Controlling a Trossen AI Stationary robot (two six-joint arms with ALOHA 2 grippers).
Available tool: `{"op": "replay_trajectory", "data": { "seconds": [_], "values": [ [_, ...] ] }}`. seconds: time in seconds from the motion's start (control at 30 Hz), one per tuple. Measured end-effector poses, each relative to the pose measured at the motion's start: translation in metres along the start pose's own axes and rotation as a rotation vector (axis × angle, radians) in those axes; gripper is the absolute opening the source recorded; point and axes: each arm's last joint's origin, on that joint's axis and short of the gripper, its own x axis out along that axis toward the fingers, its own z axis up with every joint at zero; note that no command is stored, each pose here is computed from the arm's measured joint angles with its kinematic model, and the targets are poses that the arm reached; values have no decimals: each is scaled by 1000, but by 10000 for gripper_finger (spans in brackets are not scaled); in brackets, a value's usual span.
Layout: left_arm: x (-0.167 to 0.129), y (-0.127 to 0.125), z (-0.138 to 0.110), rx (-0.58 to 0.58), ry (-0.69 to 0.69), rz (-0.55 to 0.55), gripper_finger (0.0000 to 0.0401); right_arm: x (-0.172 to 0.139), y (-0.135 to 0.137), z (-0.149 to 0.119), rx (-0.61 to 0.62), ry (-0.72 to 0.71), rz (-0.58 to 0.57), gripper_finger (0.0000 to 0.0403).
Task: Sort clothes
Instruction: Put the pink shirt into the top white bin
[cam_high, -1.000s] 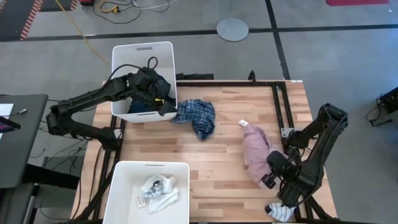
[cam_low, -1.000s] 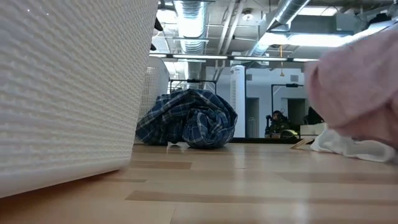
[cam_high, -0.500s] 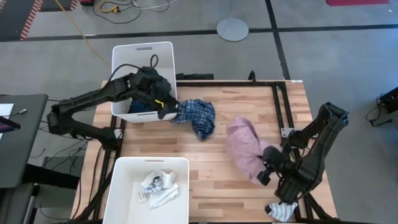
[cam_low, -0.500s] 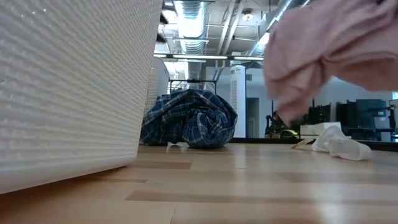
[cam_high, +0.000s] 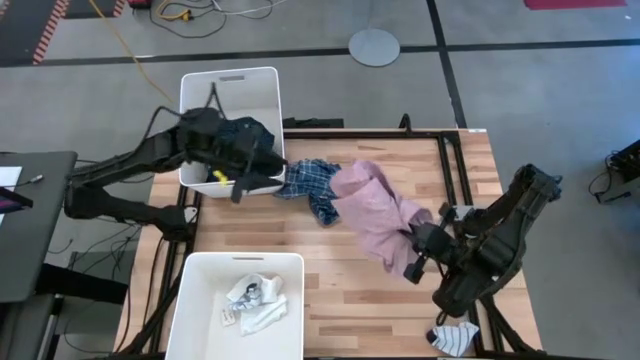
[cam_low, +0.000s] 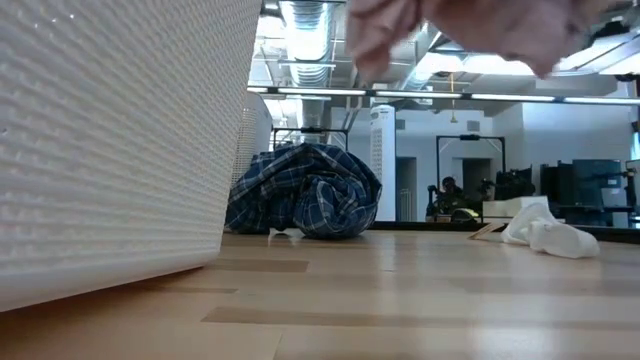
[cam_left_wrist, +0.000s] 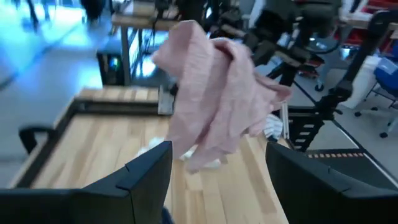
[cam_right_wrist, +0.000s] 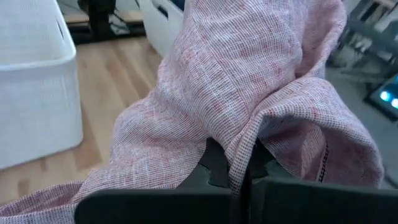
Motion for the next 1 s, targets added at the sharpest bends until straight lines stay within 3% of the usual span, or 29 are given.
{"op": "replay_trajectory", "data": {
  "seconds": [0.17,0.27,0.47,0.67,0.87,1.0],
  "values": [
    [-15,-19,7,189,-50,-10,254,13,-2,30,-56,-46,-7,0],
    [-18,-30,9,241,-69,-25,263,22,-3,51,-83,-83,-10,0],
    [-9,-36,4,223,-17,-2,304,39,-7,92,-151,-172,26,0],
    [-7,-32,4,195,-10,120,353,55,-13,118,-192,-248,103,0],
    [-1,-33,13,177,-103,107,373,71,-22,129,-208,-272,170,0],
    [15,-32,12,149,-113,14,376,86,-24,136,-211,-290,221,0]
  ]
}}
